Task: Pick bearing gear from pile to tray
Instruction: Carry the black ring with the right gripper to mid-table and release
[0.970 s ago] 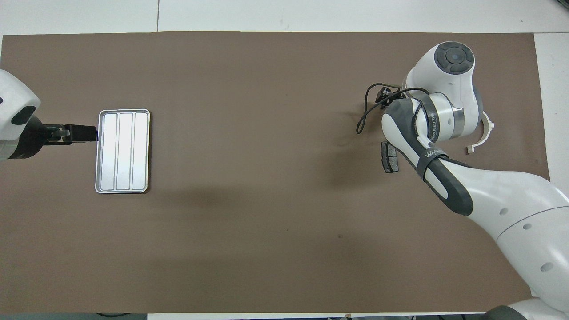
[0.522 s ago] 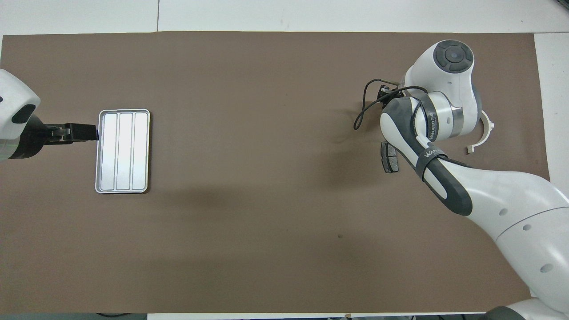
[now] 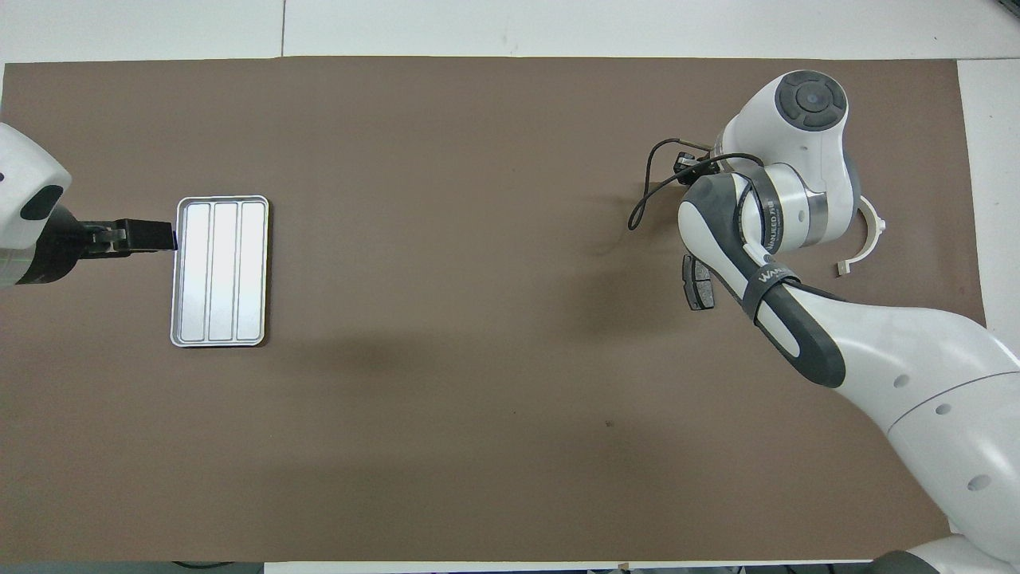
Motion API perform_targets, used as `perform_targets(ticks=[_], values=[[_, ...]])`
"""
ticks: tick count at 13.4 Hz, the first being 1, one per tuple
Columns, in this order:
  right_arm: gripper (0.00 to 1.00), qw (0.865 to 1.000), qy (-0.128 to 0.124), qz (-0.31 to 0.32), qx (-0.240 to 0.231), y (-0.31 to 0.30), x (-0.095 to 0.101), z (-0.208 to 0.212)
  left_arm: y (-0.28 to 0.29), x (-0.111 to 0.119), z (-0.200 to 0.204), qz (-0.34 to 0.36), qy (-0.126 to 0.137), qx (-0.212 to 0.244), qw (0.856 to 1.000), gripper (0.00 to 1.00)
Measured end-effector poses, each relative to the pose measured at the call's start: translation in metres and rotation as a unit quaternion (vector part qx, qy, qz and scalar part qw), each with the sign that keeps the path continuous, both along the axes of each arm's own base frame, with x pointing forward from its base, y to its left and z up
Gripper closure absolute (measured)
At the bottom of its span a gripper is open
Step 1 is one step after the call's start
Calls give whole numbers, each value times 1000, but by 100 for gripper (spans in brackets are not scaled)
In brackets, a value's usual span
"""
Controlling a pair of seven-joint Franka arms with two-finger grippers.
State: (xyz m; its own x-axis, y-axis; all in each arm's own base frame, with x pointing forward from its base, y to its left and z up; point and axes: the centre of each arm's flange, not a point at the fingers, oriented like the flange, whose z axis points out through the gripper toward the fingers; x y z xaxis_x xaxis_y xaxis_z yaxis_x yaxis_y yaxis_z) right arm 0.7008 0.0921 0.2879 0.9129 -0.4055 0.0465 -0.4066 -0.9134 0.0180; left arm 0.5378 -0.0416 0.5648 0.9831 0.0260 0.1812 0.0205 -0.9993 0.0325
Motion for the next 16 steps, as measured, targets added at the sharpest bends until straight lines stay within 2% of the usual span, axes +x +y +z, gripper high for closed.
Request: perform_targets(ticks=[3, 5, 8, 10, 12, 14, 16], values=[[76, 1000, 3, 6, -1, 0, 0, 0, -3, 0, 0, -2, 0, 0, 1000, 0], [76, 999, 30, 26, -8, -4, -1, 10, -10, -1, 0, -6, 0, 0, 1000, 0], [76, 997, 63, 51, -8, 8, -3, 81, -11, -1, 0, -6, 0, 0, 1000, 0], [76, 996, 77, 51, 9, 44, -19, 134, -11, -1, 0, -6, 0, 0, 1000, 0], [76, 996, 85, 10, 21, 90, -39, 168, -11, -1, 0, -6, 0, 0, 1000, 0], [76, 996, 80, -46, 22, 157, -60, 181, -11, 0, 0, -5, -4, -1, 1000, 0], [76, 993, 61, -95, 27, 232, -88, 183, -10, 0, 1, -5, -5, -1, 1000, 0]])
